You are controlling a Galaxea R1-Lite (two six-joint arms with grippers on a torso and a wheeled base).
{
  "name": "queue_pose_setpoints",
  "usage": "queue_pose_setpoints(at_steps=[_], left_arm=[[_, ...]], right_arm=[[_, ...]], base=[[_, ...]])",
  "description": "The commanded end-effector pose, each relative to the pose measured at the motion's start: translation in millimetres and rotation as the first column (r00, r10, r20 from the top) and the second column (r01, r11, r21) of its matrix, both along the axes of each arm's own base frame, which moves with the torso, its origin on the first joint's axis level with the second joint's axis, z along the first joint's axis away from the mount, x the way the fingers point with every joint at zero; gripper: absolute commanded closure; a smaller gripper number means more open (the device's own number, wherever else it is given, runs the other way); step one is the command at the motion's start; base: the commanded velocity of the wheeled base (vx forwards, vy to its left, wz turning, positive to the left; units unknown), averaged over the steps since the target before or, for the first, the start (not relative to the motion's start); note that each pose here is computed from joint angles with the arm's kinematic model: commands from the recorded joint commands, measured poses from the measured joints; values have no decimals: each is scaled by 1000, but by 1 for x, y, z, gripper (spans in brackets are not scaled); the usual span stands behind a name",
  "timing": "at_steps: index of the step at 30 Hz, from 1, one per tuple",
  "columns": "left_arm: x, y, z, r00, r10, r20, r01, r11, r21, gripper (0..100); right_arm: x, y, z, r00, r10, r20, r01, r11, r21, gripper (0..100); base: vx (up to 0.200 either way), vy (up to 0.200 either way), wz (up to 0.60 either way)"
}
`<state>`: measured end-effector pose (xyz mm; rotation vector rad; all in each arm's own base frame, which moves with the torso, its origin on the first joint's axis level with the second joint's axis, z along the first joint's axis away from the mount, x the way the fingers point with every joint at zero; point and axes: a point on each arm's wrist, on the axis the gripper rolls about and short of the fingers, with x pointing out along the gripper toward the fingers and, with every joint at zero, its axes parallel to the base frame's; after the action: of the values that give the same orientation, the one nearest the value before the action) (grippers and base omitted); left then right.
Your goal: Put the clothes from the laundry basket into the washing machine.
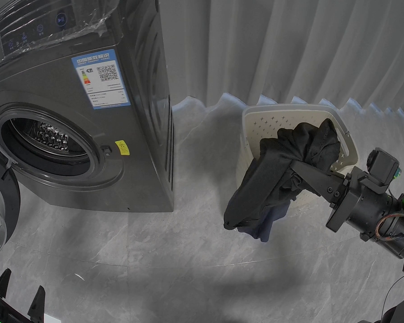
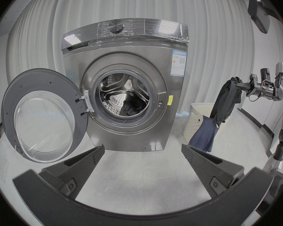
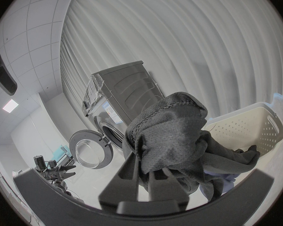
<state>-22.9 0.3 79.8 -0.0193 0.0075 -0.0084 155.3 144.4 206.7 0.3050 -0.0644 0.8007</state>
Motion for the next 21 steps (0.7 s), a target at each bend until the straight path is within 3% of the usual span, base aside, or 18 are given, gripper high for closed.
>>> queue_pose_setpoints(at_steps=[1,16,21], left_arm=[[1,0,-3,1000,1,-11,-1,1000,1,0],[1,0,-3,1000,-1,-11,1,1000,0,0],[1,0,-3,1000,-1,-9,1,1000,0,0]], right_arm=[[2,1,-1,1000,-4,-4,4,1000,-4,100],[2,1,-2,1000,-2,-6,2,1000,-6,100],[2,1,-2,1000,-2,-7,2,1000,-7,100]], base=[[-200,0,0],[-200,0,0],[0,80,0]])
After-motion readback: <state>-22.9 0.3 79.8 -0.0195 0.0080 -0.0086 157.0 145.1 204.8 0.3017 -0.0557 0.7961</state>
